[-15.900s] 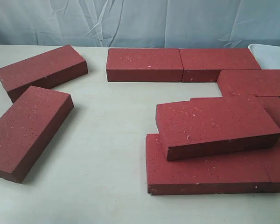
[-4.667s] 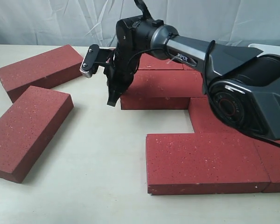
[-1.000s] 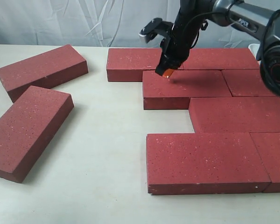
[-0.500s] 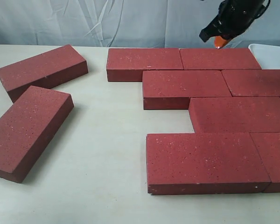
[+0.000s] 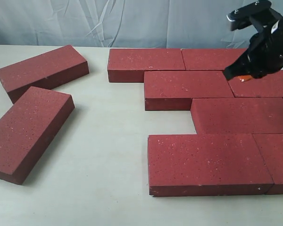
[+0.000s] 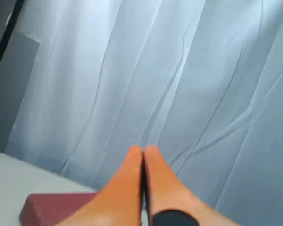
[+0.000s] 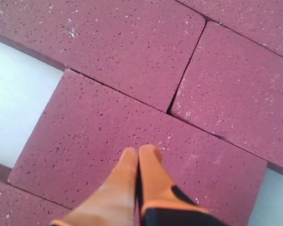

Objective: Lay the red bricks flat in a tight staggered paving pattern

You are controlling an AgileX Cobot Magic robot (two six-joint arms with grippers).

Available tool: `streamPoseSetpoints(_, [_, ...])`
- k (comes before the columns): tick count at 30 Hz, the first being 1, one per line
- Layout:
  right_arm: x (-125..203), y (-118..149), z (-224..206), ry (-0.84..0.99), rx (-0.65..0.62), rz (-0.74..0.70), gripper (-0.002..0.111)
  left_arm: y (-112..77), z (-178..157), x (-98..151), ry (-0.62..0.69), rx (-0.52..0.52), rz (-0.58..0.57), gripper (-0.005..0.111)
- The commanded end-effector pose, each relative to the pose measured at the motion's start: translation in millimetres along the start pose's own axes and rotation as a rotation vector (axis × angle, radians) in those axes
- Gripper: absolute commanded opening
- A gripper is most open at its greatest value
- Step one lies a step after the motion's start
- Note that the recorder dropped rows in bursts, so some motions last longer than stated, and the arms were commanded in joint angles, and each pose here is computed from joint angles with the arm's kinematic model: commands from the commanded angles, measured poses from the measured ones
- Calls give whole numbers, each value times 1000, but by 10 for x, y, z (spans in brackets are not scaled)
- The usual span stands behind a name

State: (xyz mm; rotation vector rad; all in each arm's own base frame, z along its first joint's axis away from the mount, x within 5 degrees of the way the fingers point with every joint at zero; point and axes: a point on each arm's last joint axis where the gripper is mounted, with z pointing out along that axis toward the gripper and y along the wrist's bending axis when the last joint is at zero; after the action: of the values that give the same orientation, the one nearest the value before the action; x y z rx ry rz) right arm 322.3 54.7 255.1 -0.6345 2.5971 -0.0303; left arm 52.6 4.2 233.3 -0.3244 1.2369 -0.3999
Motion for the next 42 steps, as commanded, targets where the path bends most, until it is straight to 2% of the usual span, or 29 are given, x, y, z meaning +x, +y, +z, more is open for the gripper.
streamPoseSetpoints(1, [172,-40,-223,-173,75,78,-1,-61,-15,-210,-181,64,-198,1])
streamPoseSetpoints(4, [287,-17,-353,-249,99,97,-1,-242,-11,-436,-201,141,-103,1])
streamPoseSetpoints(5, [333,1,-385,-261,103,97,-1,-296,21,-498,-165,138,-57,1])
streamPoseSetpoints(6, [389,22,-431,-288,111,96,-1,-401,129,-632,-81,120,22,1])
streamPoseSetpoints(9, [441,41,-450,-296,114,96,-1,-504,366,-776,93,51,149,1])
streamPoseSetpoints(13, [436,39,-454,-304,116,96,-1,-524,756,-863,389,-103,316,1])
streamPoseSetpoints(15, [436,39,-454,-304,116,96,-1,-500,937,-816,597,-150,445,1])
streamPoseSetpoints(17, [435,40,-454,-304,115,98,-1,-475,1076,-714,801,-150,542,1])
streamPoseSetpoints(20, [435,40,-454,-304,115,98,-1,-431,1266,-481,1038,-117,567,2])
streamPoseSetpoints(22, [435,40,-454,-304,115,98,-1,-393,1389,-298,1137,-81,566,14])
streamPoseSetpoints(24, [435,40,-454,-304,115,98,-1,-346,1490,-113,1223,-56,549,41])
streamPoseSetpoints(26, [435,40,-454,-304,115,98,-1,-291,1581,55,1287,-43,538,76])
streamPoseSetpoints(28, [436,42,-454,-303,112,102,-1,-230,1648,189,1334,-50,533,92])
streamPoseSetpoints(32, [435,47,-454,-305,105,113,-1,-114,1758,434,1407,-40,559,87])
streamPoseSetpoints(36, [435,47,-454,-305,105,113,-1,-21,1903,603,1415,7,643,83])
streamPoseSetpoints(37, [435,47,-454,-305,105,113,-1,31,1960,604,1419,-10,674,79])
streamPoseSetpoints(40, [435,47,-454,-305,105,113,-1,257,2117,536,1455,-118,632,69])
streamPoseSetpoints(42, [433,46,-454,-307,106,112,-1,378,2168,523,1521,-114,582,70])
